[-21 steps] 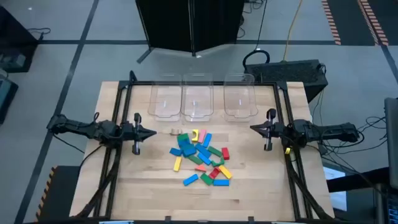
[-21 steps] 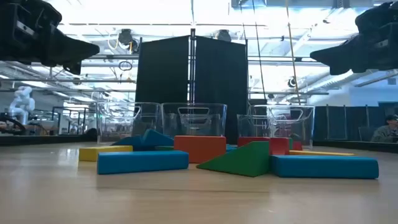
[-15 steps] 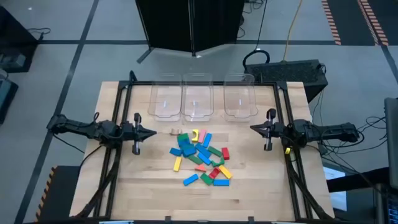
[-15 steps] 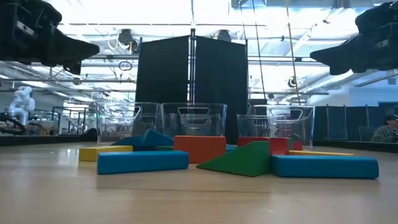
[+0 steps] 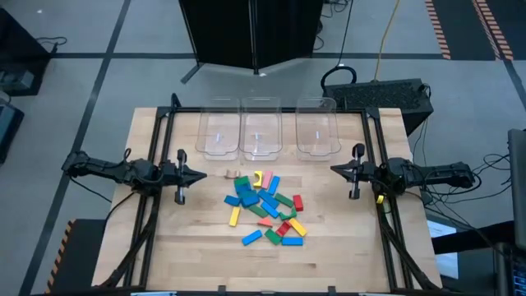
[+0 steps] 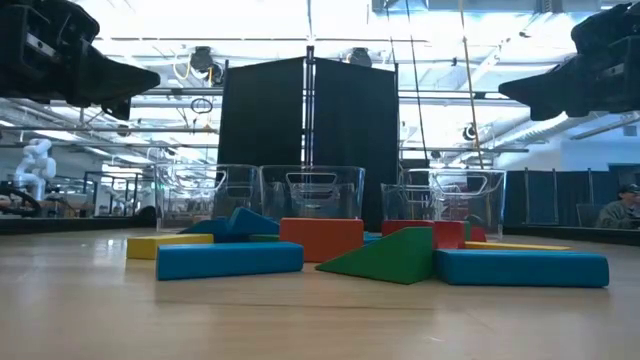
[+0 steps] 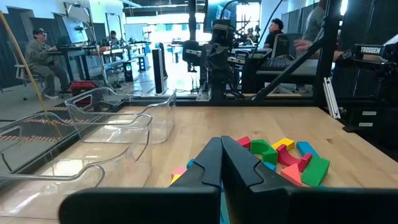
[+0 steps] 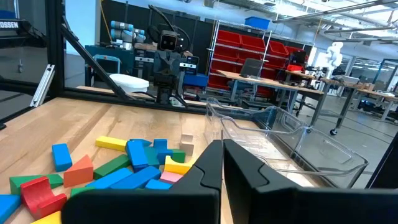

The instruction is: Sort blocks by size

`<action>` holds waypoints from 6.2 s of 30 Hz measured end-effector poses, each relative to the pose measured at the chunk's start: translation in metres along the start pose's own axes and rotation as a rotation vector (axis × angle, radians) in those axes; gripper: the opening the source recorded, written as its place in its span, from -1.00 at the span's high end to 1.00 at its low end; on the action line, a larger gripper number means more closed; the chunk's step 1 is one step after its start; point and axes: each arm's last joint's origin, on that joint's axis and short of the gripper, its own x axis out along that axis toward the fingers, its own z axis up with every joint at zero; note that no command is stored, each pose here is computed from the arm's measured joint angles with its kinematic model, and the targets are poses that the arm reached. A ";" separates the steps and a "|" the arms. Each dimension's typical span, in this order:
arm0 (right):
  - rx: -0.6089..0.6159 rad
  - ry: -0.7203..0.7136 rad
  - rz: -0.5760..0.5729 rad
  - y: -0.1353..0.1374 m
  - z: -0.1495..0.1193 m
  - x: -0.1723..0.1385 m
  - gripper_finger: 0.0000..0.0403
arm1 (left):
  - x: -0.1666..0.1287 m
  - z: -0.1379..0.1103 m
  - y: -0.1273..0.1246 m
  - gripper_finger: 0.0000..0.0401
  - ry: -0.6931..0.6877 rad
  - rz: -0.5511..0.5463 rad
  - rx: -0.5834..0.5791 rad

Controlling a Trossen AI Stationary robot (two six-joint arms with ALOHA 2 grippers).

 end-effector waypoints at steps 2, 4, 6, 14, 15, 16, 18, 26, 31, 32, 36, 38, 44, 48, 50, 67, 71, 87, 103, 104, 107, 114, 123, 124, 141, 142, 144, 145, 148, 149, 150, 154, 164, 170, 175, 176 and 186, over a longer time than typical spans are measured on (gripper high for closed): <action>0.000 0.000 0.000 0.000 0.000 0.000 1.00 | 0.000 0.000 0.000 1.00 0.000 0.000 0.000; 0.000 0.000 0.000 0.000 0.000 0.000 1.00 | 0.000 0.000 0.000 1.00 0.000 0.000 0.000; 0.000 0.000 0.000 0.000 0.000 0.000 1.00 | 0.000 0.000 0.000 1.00 0.000 0.000 0.000; 0.000 0.000 0.000 0.000 0.000 0.000 1.00 | 0.000 0.000 0.000 1.00 0.001 0.000 0.000; 0.000 0.000 0.000 0.000 0.000 0.000 1.00 | 0.000 0.000 0.000 1.00 0.001 0.000 0.000; 0.000 0.000 0.000 0.000 0.000 0.000 1.00 | 0.000 0.000 0.000 1.00 0.000 0.000 0.000; 0.000 0.000 0.000 0.000 0.000 0.000 1.00 | 0.000 0.000 0.000 1.00 0.000 0.000 0.000; 0.000 0.000 0.000 0.000 0.000 0.000 1.00 | 0.000 0.000 0.000 1.00 0.000 0.000 0.000; 0.000 0.000 0.000 0.000 0.000 0.000 1.00 | 0.000 0.000 0.000 1.00 0.000 0.000 0.000; 0.000 0.000 0.000 0.000 0.000 0.000 1.00 | 0.000 0.000 0.000 1.00 0.001 0.000 0.000; 0.001 -0.005 -0.001 0.000 0.000 0.000 1.00 | 0.000 0.000 0.000 1.00 0.001 0.000 0.000; 0.011 -0.005 -0.001 0.000 0.000 0.000 1.00 | 0.000 0.000 0.000 1.00 0.000 0.000 0.000; 0.221 -0.013 -0.003 0.000 0.001 0.000 1.00 | 0.000 0.004 0.004 1.00 -0.038 0.118 0.063; 0.324 -0.072 -0.031 -0.002 0.006 0.000 1.00 | 0.000 0.006 0.003 1.00 -0.050 0.109 0.060; 0.385 -0.093 -0.022 -0.002 0.009 0.000 1.00 | 0.000 0.006 0.003 1.00 -0.050 0.109 0.060; 0.579 -0.121 -0.019 -0.002 0.012 0.003 1.00 | -0.001 0.010 0.004 1.00 -0.097 0.108 0.046; 0.581 -0.097 -0.059 -0.002 0.010 0.008 0.98 | -0.002 0.017 0.004 1.00 -0.166 0.121 0.054; 0.424 0.074 -0.178 -0.010 0.037 0.056 0.68 | 0.002 0.017 0.009 0.42 -0.114 0.325 0.009; 0.082 0.320 -0.240 -0.025 0.065 0.139 0.38 | 0.011 0.014 0.012 0.39 -0.072 0.370 0.043; 0.082 0.323 -0.245 -0.026 0.065 0.141 0.37 | 0.011 0.013 0.012 0.39 -0.065 0.369 0.046; 0.074 0.323 -0.259 -0.029 0.062 0.145 0.38 | 0.011 0.011 0.012 0.39 -0.043 0.368 0.050; 0.042 0.334 -0.266 -0.038 0.055 0.151 0.37 | 0.011 0.004 0.011 0.39 0.022 0.357 0.005; 0.038 0.518 -0.197 -0.028 0.019 0.163 0.37 | 0.010 -0.008 0.012 0.39 0.142 0.402 0.080; 0.060 0.521 -0.177 -0.025 0.018 0.164 0.37 | 0.010 -0.007 0.012 0.39 0.135 0.402 0.078; 0.237 0.538 -0.010 0.021 0.020 0.161 0.37 | 0.016 -0.010 0.010 0.39 0.162 0.328 0.108; 0.231 0.539 -0.009 0.021 0.020 0.161 0.37 | 0.016 -0.009 0.010 0.39 0.161 0.331 0.109; 0.225 0.540 -0.011 0.020 0.019 0.161 0.38 | 0.017 -0.009 0.011 0.39 0.151 0.343 0.107; 0.221 0.540 -0.013 0.020 0.019 0.161 0.38 | 0.018 -0.008 0.011 0.39 0.144 0.348 0.104; 0.196 0.537 -0.014 0.017 0.019 0.161 0.38 | 0.018 -0.007 0.012 0.39 0.134 0.357 0.102; 0.192 0.533 -0.017 0.016 0.019 0.162 0.38 | 0.018 -0.007 0.013 0.39 0.135 0.358 0.102; 0.193 0.526 -0.020 0.016 0.020 0.162 0.38 | 0.018 -0.007 0.013 0.39 0.136 0.359 0.103; 0.204 0.487 -0.028 0.014 0.023 0.164 0.38 | 0.018 -0.009 0.013 0.39 0.152 0.358 0.107; 0.339 0.498 -0.023 0.024 0.024 0.162 0.38 | 0.019 -0.009 0.011 0.39 0.148 0.288 0.046; 0.400 0.506 0.002 0.034 0.025 0.160 0.38 | 0.019 -0.010 0.010 0.39 0.136 0.268 -0.059; 0.445 0.538 0.012 0.042 0.022 0.158 0.38 | 0.020 -0.010 0.008 0.39 0.139 0.215 -0.090; 0.451 0.552 0.013 0.044 0.020 0.158 0.38 | 0.020 -0.011 0.008 0.39 0.146 0.211 -0.093; 0.458 0.618 -0.011 0.054 0.004 0.161 0.38 | 0.033 -0.010 0.005 0.39 0.184 0.187 -0.126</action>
